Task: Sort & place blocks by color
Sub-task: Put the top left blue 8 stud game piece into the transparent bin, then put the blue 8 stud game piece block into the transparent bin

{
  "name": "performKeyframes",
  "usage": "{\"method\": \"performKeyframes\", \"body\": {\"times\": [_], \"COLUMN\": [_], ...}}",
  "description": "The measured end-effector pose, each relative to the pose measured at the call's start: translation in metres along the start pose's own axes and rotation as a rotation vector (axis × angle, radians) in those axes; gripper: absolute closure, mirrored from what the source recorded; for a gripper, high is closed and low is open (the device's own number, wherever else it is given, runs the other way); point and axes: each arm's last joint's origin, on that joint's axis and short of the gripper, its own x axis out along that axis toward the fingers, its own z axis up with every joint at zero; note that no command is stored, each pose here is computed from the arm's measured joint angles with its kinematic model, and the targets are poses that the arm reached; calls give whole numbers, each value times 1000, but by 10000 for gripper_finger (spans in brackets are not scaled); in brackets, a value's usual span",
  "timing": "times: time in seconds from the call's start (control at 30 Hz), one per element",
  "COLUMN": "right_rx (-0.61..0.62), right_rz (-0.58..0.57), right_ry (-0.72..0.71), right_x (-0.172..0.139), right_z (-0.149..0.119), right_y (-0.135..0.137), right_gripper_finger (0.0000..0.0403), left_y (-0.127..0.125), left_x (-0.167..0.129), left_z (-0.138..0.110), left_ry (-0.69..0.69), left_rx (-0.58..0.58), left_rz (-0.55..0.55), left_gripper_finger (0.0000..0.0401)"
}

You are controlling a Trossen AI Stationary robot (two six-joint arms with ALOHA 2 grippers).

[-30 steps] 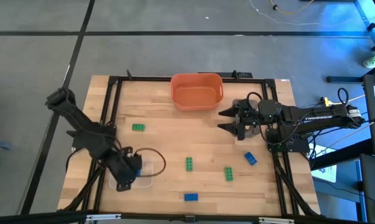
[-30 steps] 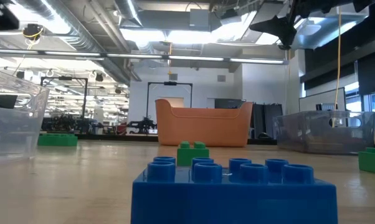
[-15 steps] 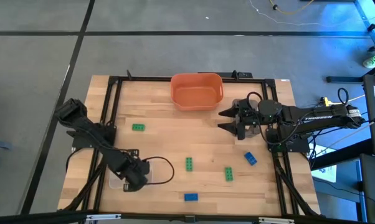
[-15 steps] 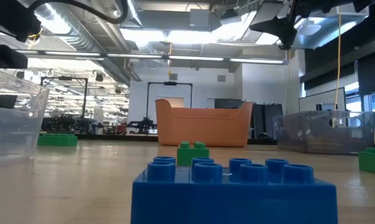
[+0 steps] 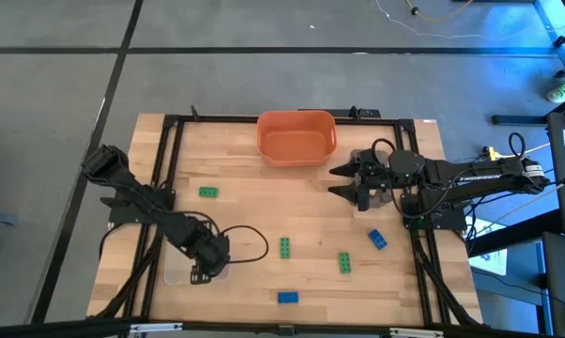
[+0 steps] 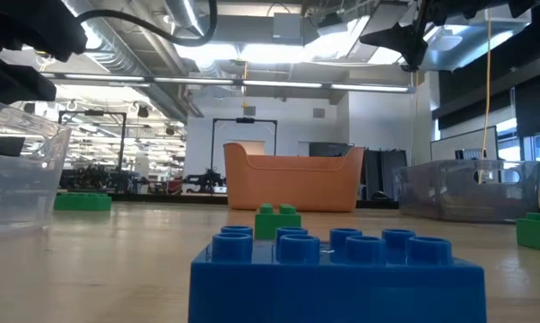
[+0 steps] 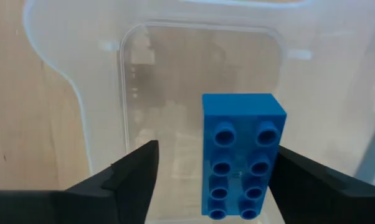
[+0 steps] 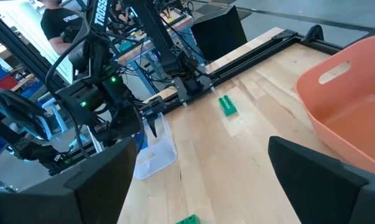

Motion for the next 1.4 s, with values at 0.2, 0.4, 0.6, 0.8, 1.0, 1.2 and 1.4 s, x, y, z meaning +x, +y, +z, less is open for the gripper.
{"method": "performKeyframes", "body": {"times": [0.2,0.4,0.6,0.8,1.0,1.2,1.4], "right_rx": [-25,-27,-27,-27,-22,0,1], "right_rz": [0,1,3,4,0,5,7], "right_ry": [0,-1,-4,-4,-29,-46,-49], "right_x": [0,0,0,0,0,0,0], "right_z": [0,0,0,0,2,4,4], "right_y": [0,0,0,0,1,2,2], "right_gripper_finger": [38,38,38,38,38,38,38], "left_y": [6,14,18,26,54,95,117], "left_x": [-1,-2,-12,-48,-98,-147,-166], "left_z": [5,11,12,4,0,23,43], "left_ry": [2,5,-9,-97,-424,-941,-1349], "left_rx": [26,34,47,38,-60,-196,-183], "left_rz": [5,5,-40,-158,-138,-34,-36], "left_gripper_finger": [99,91,90,96,97,97,104]}}
